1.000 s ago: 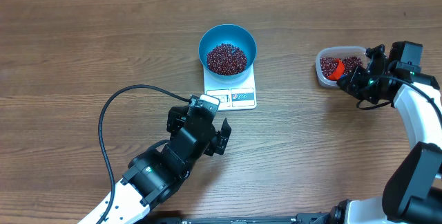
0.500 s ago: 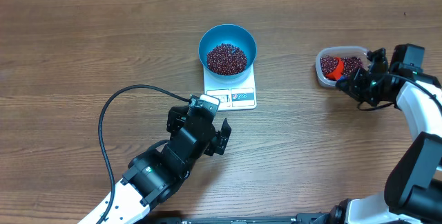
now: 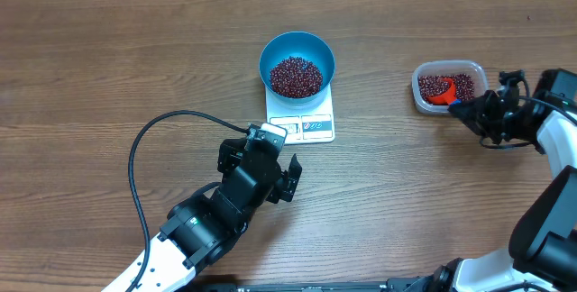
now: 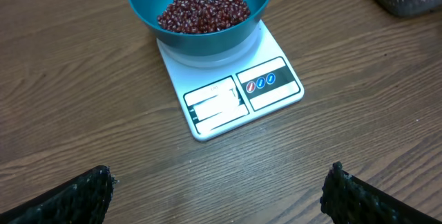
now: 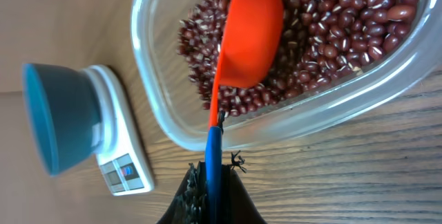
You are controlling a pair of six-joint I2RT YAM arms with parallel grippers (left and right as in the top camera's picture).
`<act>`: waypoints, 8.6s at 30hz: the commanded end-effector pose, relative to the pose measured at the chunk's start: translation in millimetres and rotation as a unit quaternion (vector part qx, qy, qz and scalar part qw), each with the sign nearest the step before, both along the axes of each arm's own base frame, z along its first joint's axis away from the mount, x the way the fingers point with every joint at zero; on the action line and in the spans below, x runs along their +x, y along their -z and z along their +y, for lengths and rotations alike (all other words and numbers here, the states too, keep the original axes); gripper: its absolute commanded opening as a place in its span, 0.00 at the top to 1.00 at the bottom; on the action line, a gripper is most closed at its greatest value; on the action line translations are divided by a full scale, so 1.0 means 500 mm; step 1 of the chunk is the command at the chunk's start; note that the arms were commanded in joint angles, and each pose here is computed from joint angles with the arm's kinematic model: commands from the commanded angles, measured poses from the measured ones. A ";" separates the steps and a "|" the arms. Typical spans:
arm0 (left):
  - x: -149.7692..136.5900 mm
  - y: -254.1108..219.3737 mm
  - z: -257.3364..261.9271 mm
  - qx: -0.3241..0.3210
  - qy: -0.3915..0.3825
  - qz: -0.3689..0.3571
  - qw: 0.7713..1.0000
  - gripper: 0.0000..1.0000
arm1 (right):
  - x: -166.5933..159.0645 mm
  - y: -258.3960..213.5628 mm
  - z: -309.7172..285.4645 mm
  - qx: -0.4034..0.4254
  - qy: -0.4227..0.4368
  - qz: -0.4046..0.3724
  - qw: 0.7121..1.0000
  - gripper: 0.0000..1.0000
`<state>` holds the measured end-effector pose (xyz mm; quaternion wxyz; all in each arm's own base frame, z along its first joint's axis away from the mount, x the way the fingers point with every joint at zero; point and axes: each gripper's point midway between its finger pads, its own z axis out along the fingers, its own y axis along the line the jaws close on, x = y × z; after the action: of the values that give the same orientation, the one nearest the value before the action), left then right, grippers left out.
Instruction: Scoop item into bowl and weigh 150g on scale
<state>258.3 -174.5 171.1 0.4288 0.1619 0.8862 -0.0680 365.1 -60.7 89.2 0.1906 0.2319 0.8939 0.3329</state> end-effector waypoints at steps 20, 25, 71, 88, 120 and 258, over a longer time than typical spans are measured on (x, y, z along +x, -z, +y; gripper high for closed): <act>-0.004 0.002 -0.002 -0.005 -0.001 0.002 1.000 0.00 | 0.000 -0.043 -0.007 0.059 -0.019 -0.069 0.996 0.96; -0.004 0.002 -0.002 -0.005 -0.001 0.002 1.000 0.00 | -0.007 -0.050 -0.024 0.073 -0.007 -0.073 0.995 0.96; -0.004 0.002 -0.002 -0.005 -0.001 0.003 1.000 0.00 | 0.010 -0.159 0.237 0.191 -0.216 -0.197 0.937 0.96; -0.004 0.002 -0.002 -0.005 -0.001 0.003 1.000 0.00 | 0.012 -0.177 0.363 0.200 -0.295 -0.212 0.910 0.96; -0.004 0.002 -0.002 -0.005 -0.001 0.003 1.000 0.01 | 0.087 -0.131 0.492 0.013 -0.330 -0.275 0.903 0.96; -0.004 0.002 -0.002 -0.005 -0.001 0.003 1.000 0.00 | 0.103 -0.114 0.474 -0.114 -0.405 -0.377 0.825 0.96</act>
<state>258.3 -174.5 171.1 0.4288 0.1619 0.8862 -0.0680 417.4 174.9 147.8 0.3859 -0.3127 0.8009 0.3345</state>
